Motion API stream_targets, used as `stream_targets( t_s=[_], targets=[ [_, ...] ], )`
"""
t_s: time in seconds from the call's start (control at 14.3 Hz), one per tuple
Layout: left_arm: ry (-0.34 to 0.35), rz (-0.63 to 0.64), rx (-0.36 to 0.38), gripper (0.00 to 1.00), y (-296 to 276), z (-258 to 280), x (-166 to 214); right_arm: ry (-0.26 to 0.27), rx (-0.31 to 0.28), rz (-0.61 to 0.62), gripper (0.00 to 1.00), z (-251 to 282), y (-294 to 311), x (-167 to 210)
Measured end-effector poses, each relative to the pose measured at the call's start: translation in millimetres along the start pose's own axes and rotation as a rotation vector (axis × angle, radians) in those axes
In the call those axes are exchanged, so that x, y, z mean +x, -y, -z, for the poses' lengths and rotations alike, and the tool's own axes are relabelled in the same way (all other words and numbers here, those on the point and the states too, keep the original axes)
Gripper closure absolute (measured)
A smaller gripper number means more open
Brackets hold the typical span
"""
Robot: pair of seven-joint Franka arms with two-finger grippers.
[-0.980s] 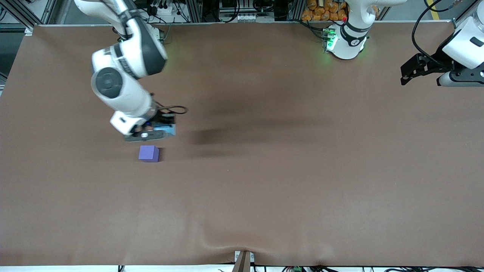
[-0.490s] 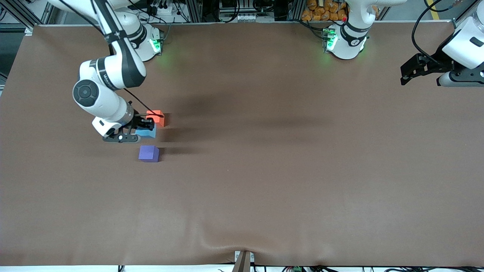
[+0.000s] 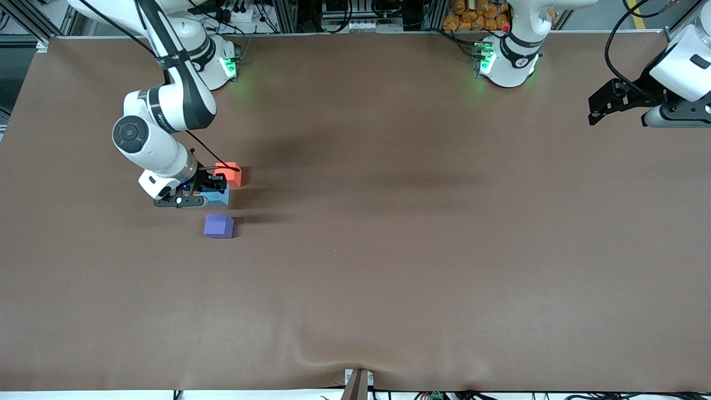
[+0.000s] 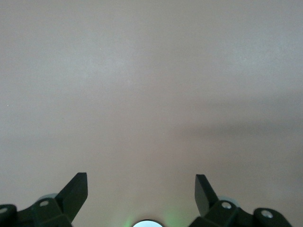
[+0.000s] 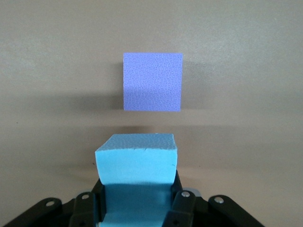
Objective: Place blue block between orange and purple blocks
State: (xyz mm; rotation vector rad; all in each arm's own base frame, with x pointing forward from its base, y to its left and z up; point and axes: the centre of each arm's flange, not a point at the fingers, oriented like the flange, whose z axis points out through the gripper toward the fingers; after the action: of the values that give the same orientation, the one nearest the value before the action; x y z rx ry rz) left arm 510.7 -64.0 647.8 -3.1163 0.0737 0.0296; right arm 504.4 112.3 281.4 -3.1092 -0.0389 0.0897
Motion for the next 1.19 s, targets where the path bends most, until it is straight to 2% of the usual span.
stream_targets(
  t_s=[0.91, 1.19],
  targets=[
    [0.002, 0.0, 0.0, 0.0, 0.0, -0.9, 0.5, -0.023, -0.018, 0.005, 0.47, -63.8, -2.8, -3.1],
    [0.003, 0.0, 0.0, 0.0, -0.1, -1.3, 0.8, -0.011, -0.023, 0.004, 0.47, -75.0, -3.8, -5.4]
  ],
)
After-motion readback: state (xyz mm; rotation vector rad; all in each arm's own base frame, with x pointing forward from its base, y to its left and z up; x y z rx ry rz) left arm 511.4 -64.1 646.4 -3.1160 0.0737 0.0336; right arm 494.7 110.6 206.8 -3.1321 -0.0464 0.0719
